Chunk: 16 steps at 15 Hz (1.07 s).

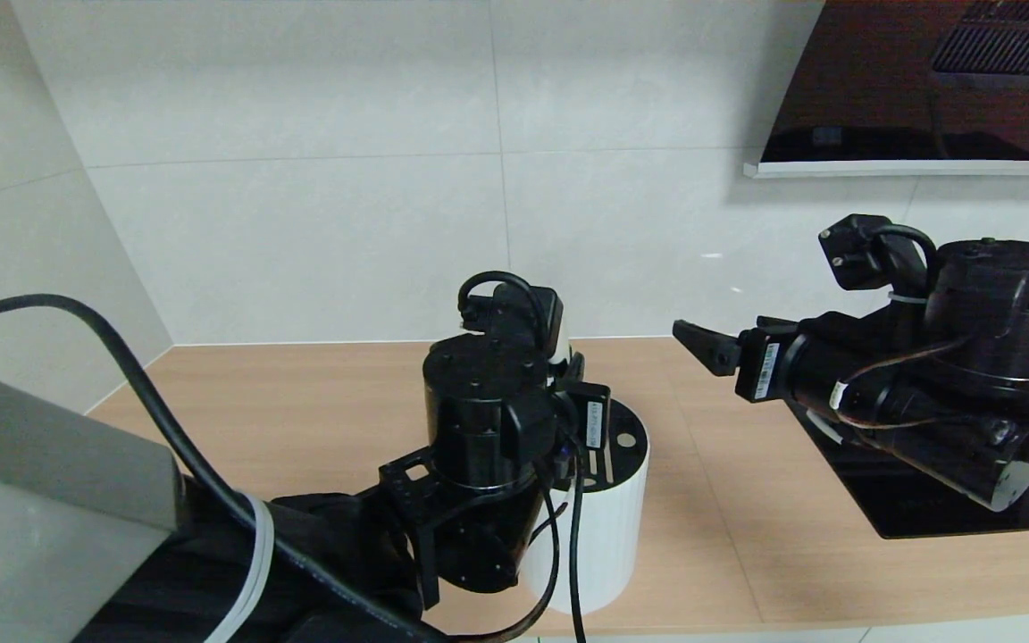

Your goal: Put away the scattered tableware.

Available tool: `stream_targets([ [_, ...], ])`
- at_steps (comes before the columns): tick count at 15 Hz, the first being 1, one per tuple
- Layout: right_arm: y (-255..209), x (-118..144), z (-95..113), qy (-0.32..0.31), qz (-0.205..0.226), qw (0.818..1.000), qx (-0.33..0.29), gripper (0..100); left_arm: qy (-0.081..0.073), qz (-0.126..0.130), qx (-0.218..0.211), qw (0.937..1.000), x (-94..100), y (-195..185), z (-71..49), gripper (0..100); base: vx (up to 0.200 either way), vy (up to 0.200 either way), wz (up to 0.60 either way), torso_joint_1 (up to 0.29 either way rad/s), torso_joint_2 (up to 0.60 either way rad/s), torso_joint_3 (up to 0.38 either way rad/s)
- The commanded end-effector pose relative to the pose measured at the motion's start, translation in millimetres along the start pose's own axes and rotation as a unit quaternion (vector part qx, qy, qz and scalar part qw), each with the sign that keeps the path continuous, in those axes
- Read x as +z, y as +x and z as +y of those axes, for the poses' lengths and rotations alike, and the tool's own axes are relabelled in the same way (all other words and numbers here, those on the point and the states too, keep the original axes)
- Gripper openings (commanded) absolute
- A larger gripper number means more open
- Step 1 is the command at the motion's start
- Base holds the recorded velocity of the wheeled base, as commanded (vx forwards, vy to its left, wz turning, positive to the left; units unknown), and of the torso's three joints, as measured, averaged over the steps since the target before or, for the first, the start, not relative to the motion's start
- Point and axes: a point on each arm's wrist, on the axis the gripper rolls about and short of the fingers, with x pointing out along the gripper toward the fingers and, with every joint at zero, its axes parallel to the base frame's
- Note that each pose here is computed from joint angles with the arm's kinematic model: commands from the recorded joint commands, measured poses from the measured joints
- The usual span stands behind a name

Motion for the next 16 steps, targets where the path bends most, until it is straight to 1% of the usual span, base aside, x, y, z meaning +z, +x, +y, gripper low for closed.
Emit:
stream_targets([
  [1, 0.6, -1.0, 0.1, 0.000, 0.002, 1.000, 0.000, 100, 0.005, 0.008, 0.001, 1.0000, -6.6, 2.7, -1.2, 0, 0.000, 0.000, 0.00, 0.000, 0.00, 0.000],
  [5, 2.0, -2.6, 0.1, -0.001, 0.004, 1.000, -0.001, 100, 0.010, 0.017, 0.003, 0.9998, -10.7, 3.3, -1.1, 0, 0.000, 0.000, 0.00, 0.000, 0.00, 0.000],
  [10, 1.9, -3.0, 0.0, -0.001, 0.005, 1.000, -0.001, 100, 0.010, 0.016, 0.008, 0.9998, -10.2, 3.0, -0.8, 0, 0.000, 0.000, 0.00, 0.000, 0.00, 0.000],
  [11, 1.9, -3.0, 0.0, -0.001, 0.005, 1.000, -0.001, 100, 0.010, 0.016, 0.008, 0.9998, -10.7, 3.3, -0.9, 100, 0.000, 0.000, 0.00, 0.000, 0.00, 0.000],
  [16, 1.9, -3.0, 0.0, -0.001, 0.005, 1.000, -0.001, 100, 0.008, 0.013, 0.009, 0.9998, -8.1, 2.5, -0.6, 100, 0.000, 0.000, 0.00, 0.000, 0.00, 0.000],
])
